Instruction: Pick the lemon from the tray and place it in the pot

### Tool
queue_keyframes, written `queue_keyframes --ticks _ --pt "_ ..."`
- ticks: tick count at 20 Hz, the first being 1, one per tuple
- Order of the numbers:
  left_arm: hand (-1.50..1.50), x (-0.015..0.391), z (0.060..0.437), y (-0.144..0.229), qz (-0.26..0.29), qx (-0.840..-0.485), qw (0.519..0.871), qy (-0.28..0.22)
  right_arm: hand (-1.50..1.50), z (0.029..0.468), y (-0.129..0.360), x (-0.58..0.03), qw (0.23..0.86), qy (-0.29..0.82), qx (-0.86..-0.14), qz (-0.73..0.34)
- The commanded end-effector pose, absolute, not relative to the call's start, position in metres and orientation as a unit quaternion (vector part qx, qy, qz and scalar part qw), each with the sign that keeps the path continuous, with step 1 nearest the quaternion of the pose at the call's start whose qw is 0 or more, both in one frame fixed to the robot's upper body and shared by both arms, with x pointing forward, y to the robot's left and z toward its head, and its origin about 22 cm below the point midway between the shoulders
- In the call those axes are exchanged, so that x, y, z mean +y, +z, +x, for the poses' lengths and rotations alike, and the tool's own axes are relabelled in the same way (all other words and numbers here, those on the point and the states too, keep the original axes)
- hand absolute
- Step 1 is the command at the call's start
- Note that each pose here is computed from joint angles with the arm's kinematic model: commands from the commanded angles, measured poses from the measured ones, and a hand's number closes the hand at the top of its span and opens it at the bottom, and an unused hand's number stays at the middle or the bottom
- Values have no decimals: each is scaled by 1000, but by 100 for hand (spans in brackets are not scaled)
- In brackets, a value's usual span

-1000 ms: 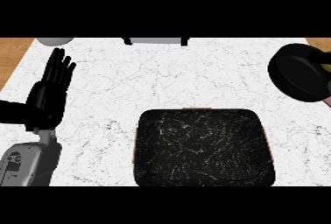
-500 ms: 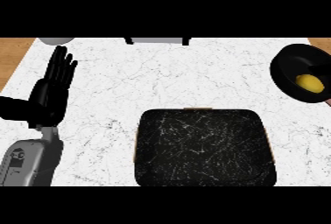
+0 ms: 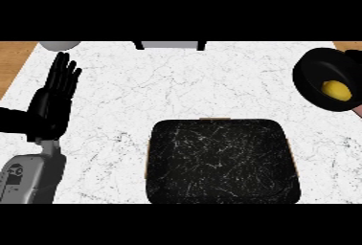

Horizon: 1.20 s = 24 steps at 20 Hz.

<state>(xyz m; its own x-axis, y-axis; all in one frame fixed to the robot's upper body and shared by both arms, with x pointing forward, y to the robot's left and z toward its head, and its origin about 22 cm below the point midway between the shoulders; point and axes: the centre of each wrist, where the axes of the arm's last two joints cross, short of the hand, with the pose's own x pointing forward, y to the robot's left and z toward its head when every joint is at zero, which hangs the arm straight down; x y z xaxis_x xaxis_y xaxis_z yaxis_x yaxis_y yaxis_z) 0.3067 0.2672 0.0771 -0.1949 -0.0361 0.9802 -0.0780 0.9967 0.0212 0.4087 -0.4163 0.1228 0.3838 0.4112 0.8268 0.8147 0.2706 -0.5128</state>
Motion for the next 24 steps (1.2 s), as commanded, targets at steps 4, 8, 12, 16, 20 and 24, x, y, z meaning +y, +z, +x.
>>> queue_keyframes --ticks 4,8,12,16,20,24 --pt "0 277 303 79 46 -770 637 20 -150 387 108 -436 546 -256 -560 -569" --pt "0 283 310 85 56 -772 632 27 -150 364 101 -455 521 -275 -585 -557" --pt "0 259 297 85 54 -769 636 25 -150 328 106 -487 506 -287 -596 -554" --pt "0 270 292 67 45 -769 637 27 -150 291 106 -507 489 -297 -593 -566" --pt "0 268 291 77 55 -766 640 29 -150 248 90 -511 494 -301 -591 -563" --pt "0 275 285 82 57 -770 635 18 -150 219 102 -529 499 -290 -587 -567"
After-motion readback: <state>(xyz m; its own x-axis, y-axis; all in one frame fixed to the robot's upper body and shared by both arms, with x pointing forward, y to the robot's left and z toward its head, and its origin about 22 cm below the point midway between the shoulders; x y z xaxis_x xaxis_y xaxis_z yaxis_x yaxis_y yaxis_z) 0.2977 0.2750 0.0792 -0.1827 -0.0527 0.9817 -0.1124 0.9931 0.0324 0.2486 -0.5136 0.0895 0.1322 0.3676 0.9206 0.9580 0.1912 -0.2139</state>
